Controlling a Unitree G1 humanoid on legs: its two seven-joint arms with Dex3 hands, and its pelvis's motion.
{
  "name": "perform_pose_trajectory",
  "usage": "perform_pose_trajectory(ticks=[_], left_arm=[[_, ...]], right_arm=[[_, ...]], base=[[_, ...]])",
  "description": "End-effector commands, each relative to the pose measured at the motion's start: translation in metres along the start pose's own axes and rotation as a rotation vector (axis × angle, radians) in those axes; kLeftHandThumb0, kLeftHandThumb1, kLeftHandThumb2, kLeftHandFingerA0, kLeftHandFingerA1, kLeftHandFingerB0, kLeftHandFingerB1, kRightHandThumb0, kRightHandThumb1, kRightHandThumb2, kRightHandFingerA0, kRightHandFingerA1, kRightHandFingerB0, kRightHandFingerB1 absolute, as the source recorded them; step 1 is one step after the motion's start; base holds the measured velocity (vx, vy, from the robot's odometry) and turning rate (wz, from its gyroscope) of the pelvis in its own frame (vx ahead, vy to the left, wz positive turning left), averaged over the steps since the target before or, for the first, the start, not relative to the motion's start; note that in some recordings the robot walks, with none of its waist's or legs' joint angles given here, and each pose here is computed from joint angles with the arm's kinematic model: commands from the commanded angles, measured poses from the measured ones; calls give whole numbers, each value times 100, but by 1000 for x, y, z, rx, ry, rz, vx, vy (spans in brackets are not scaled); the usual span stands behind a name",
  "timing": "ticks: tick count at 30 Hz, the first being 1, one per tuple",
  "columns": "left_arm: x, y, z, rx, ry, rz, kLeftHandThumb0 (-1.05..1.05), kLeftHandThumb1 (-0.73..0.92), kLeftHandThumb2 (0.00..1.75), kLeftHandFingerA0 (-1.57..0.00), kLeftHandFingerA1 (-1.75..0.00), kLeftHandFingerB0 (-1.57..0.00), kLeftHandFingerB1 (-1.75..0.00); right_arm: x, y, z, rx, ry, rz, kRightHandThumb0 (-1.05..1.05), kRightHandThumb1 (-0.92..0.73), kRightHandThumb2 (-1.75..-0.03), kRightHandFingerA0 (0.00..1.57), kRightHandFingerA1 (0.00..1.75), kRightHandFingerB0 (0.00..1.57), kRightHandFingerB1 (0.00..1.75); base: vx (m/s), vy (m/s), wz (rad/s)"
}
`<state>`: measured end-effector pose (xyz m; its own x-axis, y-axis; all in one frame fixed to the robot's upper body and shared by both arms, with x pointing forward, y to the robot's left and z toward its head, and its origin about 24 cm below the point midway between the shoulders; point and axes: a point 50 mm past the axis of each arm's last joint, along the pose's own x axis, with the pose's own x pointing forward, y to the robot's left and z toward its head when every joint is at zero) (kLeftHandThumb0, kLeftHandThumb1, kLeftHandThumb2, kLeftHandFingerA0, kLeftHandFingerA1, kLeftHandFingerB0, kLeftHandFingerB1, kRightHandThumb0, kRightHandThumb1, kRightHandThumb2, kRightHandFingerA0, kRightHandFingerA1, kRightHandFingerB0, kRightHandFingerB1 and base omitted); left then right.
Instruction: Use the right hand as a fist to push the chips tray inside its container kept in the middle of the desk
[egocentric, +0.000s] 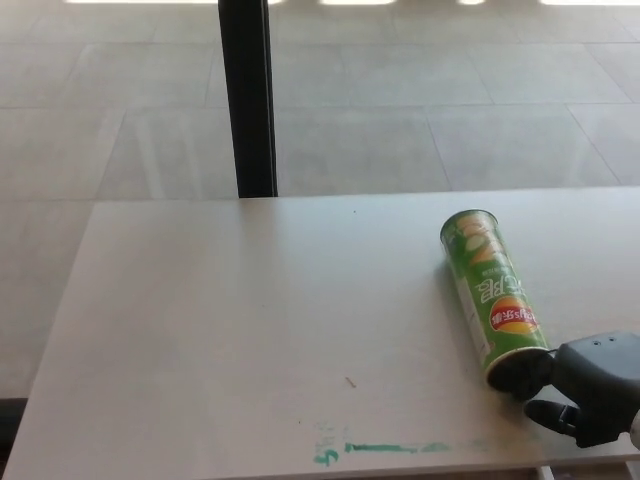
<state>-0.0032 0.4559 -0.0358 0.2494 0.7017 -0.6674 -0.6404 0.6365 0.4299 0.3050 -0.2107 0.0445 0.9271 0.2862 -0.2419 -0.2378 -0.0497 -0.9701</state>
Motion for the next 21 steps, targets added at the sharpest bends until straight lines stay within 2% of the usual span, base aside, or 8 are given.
perform_pose_trajectory(ticks=[1,4,7,8,14,15,16,21], left_arm=[[0,1,3,-14,-9,3,-104,45,132,-98,-135,-11,-81],[0,1,3,22,-6,-2,-105,68,99,-63,-134,-47,-110],[0,2,5,72,-14,-5,-102,43,133,-80,-126,0,-75],[0,1,5,18,-16,-8,-105,62,103,-62,-142,-45,-116],[-1,3,5,11,-29,-12,-102,44,133,-116,-146,-24,-90],[0,3,6,21,-28,-8,-105,65,102,-66,-141,-47,-116],[-1,3,5,38,-26,-17,-105,47,135,-92,-134,-6,-81],[0,2,4,13,-20,-5,-105,44,132,-102,-138,-13,-84]], right_arm=[[-7,9,-6,36,42,20,-62,-92,-70,73,71,56,46],[-18,6,-2,12,16,25,-62,-92,-69,75,70,57,44],[-30,4,2,40,-41,31,-62,-92,-67,76,65,59,45],[-34,2,3,38,-59,32,-64,-92,-68,77,68,60,46],[-66,-14,27,25,-186,34,-63,-91,-67,81,73,61,45],[-75,-20,35,55,-226,66,-57,-74,-112,80,84,54,62],[-80,-24,40,88,-262,89,-59,-89,-66,79,76,62,47],[-97,-43,56,169,-321,218,-62,-88,-66,78,64,58,45]], base=[[0,0,0],[0,0,0],[14,-6,2],[59,-12,6],[8,-1,1],[0,0,0],[0,0,0],[0,0,0]])
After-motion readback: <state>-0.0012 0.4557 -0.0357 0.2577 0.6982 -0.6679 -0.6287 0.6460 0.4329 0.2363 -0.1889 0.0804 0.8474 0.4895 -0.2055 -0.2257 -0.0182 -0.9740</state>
